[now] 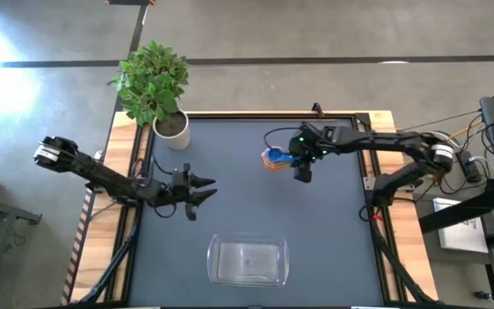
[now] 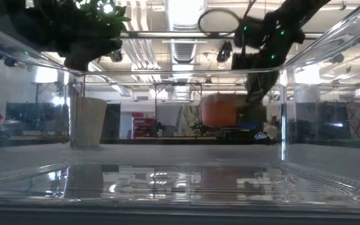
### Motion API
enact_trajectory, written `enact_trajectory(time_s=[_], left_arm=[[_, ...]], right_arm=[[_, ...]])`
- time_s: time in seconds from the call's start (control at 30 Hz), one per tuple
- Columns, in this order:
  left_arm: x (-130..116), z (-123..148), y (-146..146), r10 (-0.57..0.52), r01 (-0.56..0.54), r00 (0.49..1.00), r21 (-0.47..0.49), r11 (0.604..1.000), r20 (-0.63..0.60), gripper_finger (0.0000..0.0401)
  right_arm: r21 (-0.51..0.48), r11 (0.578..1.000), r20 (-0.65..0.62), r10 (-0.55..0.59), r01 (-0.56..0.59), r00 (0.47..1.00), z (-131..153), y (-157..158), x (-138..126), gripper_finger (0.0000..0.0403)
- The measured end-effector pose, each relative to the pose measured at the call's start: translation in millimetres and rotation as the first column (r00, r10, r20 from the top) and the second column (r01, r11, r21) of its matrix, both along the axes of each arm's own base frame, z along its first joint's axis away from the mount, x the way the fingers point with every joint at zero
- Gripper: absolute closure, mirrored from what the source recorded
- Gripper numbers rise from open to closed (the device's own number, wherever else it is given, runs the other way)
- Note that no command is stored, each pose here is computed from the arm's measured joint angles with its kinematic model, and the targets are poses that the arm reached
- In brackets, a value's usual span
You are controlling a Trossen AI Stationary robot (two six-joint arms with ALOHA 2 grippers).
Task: Nest measuring cups in basket
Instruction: Put the stacked measuring cups into the transparent bin
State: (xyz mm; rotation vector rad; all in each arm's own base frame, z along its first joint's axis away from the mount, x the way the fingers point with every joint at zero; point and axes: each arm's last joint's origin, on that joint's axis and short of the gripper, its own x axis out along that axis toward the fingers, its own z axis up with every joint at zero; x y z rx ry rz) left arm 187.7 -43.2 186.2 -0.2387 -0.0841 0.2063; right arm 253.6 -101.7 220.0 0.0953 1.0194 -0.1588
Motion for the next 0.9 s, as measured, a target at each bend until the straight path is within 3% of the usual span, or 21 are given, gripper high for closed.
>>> enact_trajectory(time_s=[0.3,0.9], left_arm=[[-24,-12,7,0.002,0.003,0.993,-0.047,0.999,0.116,0.0264],[-25,-13,8,0.023,-0.017,0.993,-0.048,0.999,0.117,0.0264]], right_arm=[[0.007,1.000,0.137,0.025,-0.027,0.990,33,23,-11,0.0271],[0.086,0.972,0.300,0.184,-0.218,0.936,57,105,9,0.0271]])
